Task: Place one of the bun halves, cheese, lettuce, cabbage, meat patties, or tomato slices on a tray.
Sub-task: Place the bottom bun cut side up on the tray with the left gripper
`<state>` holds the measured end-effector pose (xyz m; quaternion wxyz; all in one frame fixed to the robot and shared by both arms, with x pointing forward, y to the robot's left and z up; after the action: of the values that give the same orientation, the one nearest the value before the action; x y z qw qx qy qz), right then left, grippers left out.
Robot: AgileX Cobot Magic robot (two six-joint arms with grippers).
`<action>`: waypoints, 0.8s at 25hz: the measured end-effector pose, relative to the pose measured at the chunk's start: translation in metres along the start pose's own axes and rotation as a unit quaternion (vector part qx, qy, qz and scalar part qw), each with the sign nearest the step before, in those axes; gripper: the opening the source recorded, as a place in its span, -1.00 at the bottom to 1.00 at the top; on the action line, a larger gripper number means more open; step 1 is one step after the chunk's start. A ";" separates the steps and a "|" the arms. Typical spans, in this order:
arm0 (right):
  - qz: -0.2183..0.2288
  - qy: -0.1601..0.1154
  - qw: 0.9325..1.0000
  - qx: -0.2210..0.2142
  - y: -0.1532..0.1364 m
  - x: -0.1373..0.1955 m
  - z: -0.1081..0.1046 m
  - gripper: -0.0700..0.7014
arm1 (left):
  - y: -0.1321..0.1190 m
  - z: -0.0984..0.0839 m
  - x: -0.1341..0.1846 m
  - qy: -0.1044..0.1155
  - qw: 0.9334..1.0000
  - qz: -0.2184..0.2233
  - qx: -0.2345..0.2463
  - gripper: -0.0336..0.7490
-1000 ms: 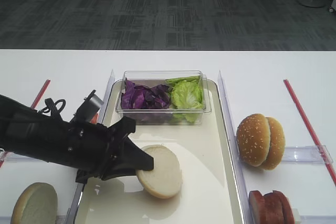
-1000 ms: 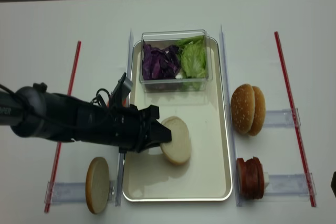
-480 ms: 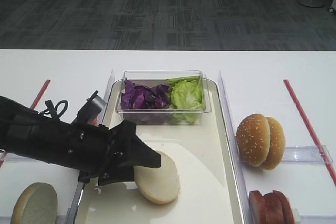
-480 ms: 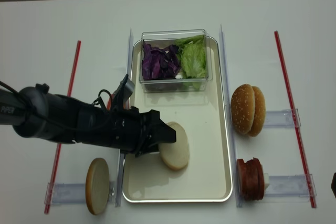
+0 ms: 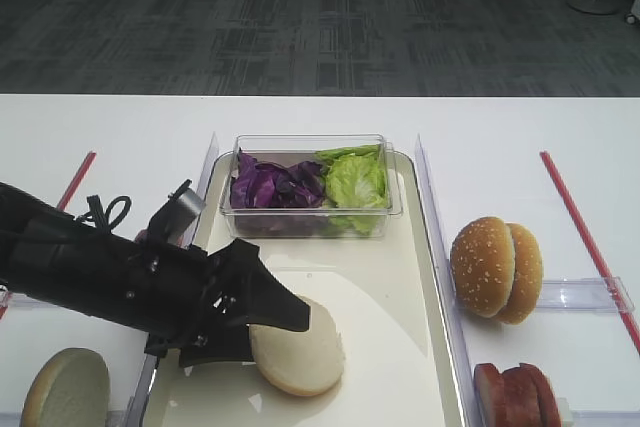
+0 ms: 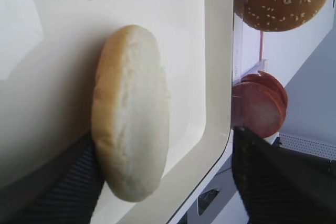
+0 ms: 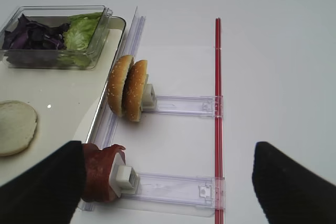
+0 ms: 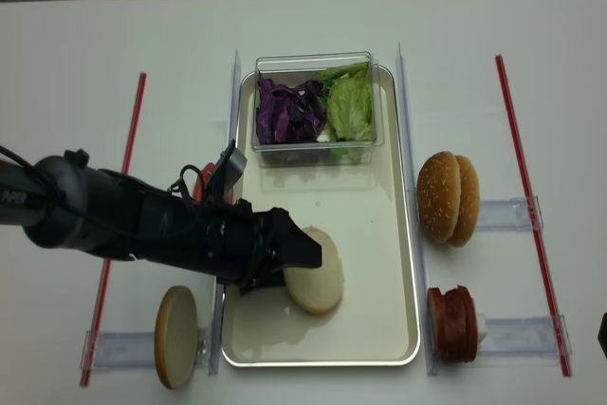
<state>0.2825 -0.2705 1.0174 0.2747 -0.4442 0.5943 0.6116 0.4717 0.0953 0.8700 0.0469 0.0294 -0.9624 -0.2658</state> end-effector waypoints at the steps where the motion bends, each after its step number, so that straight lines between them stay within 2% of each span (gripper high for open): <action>1: 0.000 0.000 1.000 0.000 0.000 0.000 0.000 0.88 | 0.000 0.000 0.000 0.001 1.000 0.000 -0.001 0.30; 20: 0.000 0.000 1.000 0.000 0.000 0.000 0.000 0.88 | 0.000 0.003 0.002 0.010 1.000 0.009 -0.011 0.30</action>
<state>0.2825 -0.2705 1.0174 0.2747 -0.4442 0.5943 0.6116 0.4692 0.0967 0.8677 0.0595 0.0233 -0.9592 -0.2753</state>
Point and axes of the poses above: a point on each arm's last joint axis where the gripper is mounted, y pointing back along that axis away from the gripper, z along the wrist's bending axis when the last joint is at zero, x = y × z, the point moved 6 cm from there along -y, pointing out along that axis toward the gripper, and after that the axes turned 12 degrees about y, right-handed, at the moved point
